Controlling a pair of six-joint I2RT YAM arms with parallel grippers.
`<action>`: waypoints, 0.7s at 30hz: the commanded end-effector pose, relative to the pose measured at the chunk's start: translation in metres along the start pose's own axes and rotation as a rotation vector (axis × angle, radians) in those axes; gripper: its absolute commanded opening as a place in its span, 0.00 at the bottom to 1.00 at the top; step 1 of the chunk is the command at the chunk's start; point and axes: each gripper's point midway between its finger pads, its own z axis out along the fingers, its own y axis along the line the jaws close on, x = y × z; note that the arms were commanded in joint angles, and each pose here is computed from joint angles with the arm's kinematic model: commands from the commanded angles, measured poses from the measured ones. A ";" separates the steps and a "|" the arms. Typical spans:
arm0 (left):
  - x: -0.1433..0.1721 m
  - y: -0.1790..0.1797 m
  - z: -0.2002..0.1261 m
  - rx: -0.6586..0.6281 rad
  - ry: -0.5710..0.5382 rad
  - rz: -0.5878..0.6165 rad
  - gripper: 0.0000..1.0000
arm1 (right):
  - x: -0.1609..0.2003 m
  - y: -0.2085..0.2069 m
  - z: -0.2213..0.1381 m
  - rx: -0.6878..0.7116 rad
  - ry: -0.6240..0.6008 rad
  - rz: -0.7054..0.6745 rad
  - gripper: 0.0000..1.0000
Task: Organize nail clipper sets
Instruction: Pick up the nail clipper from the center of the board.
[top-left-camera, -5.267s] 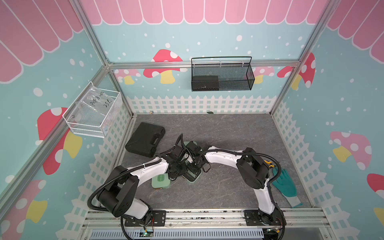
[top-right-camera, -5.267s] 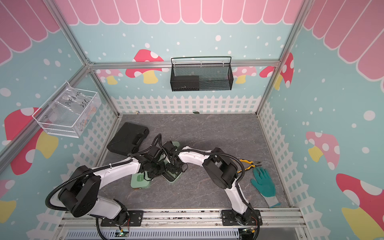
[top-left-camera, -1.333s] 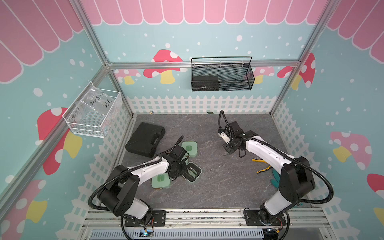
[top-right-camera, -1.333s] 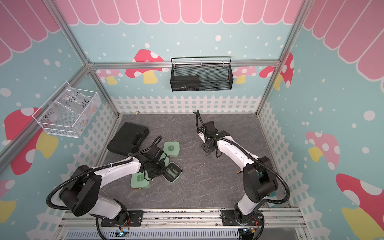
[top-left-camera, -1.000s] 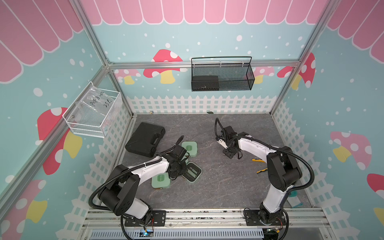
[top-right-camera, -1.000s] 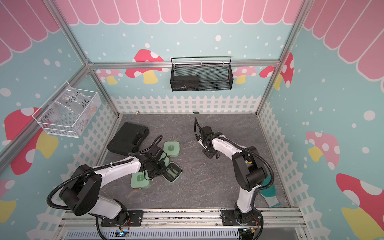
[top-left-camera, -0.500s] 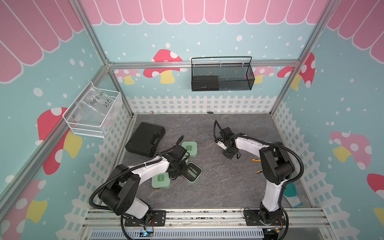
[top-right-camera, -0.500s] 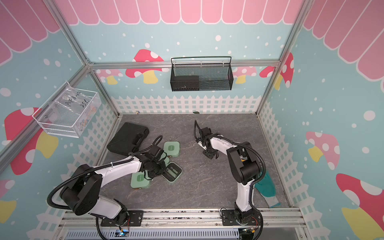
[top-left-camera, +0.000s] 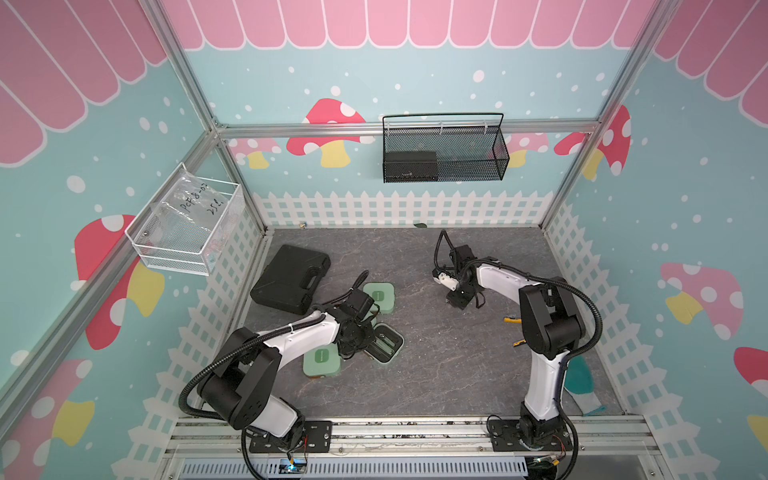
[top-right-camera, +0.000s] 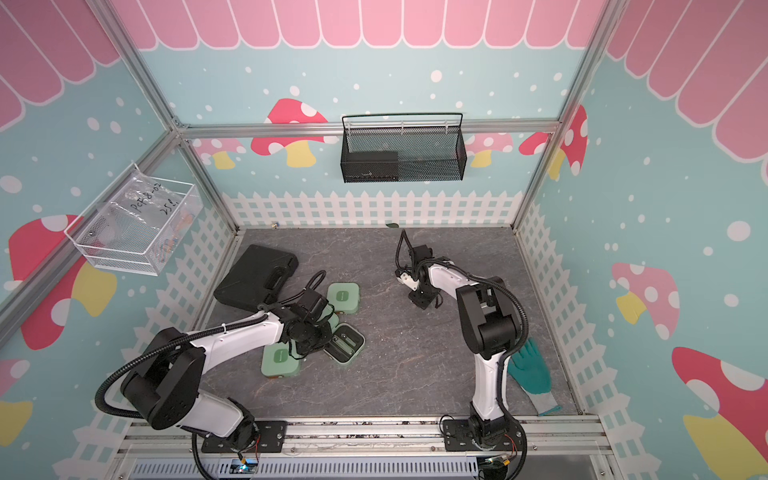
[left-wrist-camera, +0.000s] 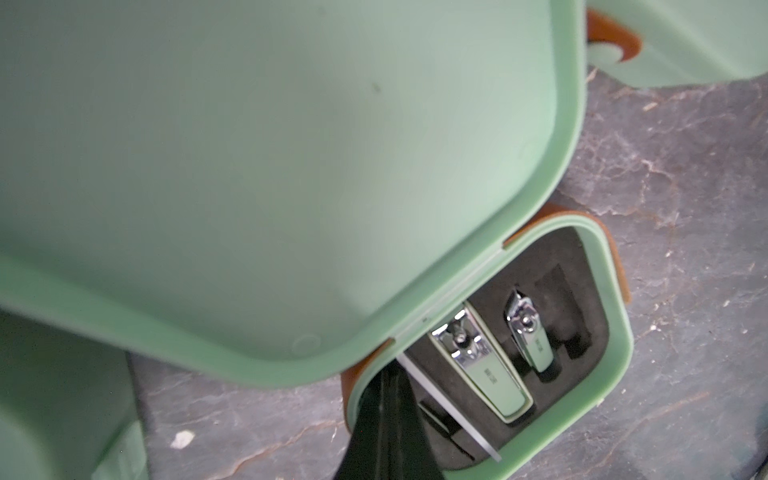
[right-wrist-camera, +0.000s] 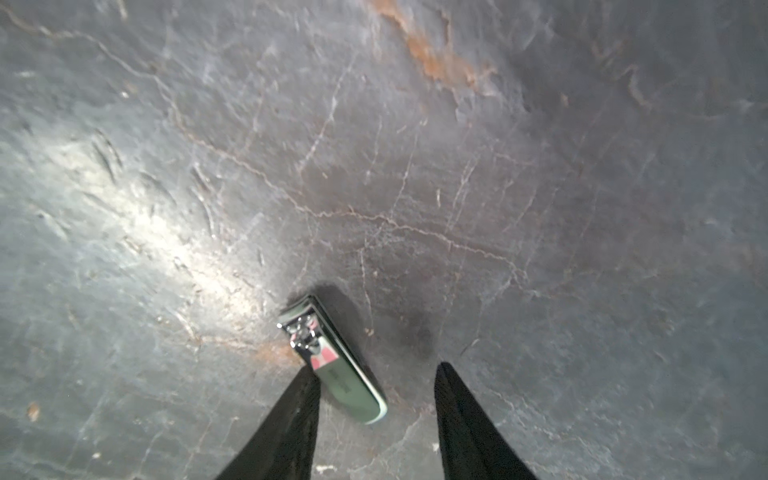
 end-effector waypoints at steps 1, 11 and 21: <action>-0.009 -0.002 -0.002 -0.009 -0.026 -0.015 0.00 | 0.012 0.023 0.026 -0.121 0.050 -0.034 0.45; -0.008 0.001 -0.004 -0.018 -0.031 -0.022 0.00 | 0.033 0.034 0.047 -0.173 0.140 -0.004 0.32; -0.008 0.002 -0.004 -0.018 -0.035 -0.022 0.00 | 0.029 0.035 0.031 -0.182 0.140 0.054 0.06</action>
